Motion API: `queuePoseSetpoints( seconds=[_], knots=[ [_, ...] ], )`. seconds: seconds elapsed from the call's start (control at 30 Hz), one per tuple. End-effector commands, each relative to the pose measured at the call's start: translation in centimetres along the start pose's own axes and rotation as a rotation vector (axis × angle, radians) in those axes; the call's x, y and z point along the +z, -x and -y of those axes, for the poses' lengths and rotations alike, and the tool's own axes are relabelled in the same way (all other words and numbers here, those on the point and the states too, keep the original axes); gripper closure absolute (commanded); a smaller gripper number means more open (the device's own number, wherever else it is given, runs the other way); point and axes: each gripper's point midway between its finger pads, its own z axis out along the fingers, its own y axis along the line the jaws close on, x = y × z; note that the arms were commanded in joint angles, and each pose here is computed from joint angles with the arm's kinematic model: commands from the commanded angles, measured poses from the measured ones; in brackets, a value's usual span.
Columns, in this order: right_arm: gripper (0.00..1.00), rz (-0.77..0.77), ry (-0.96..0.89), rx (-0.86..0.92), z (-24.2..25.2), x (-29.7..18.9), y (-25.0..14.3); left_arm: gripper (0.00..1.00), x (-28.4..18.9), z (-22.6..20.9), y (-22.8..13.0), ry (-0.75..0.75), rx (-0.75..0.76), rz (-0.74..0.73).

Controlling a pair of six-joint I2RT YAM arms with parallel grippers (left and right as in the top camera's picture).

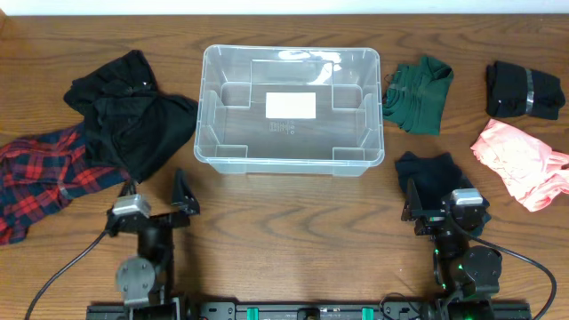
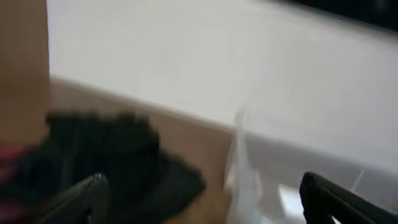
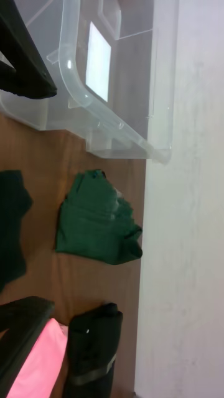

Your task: Pack container

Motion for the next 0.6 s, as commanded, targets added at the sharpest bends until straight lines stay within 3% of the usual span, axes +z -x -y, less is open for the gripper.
queuePoseSetpoints(
  seconds=[0.0, 0.27, 0.4, 0.57],
  knots=[
    [0.01, -0.006, -0.019, 0.008, 0.4, 0.0, -0.2, 0.02, -0.1, 0.1, 2.1, 0.001, 0.029, 0.088],
    [0.01, -0.006, -0.019, 0.008, 0.4, 0.0, -0.2, 0.02, -0.9, 1.6, 9.6, 0.018, 0.091, 0.185],
    [0.01, -0.006, -0.019, 0.008, 0.4, 0.0, -0.2, 0.02, -0.4, 1.4, 14.7, 0.123, 0.144, 0.138],
    [0.01, -0.006, -0.019, 0.008, 0.4, 0.0, -0.2, 0.02, 2.0, 2.8, 19.4, 0.15, 0.178, 0.002]
  ],
)
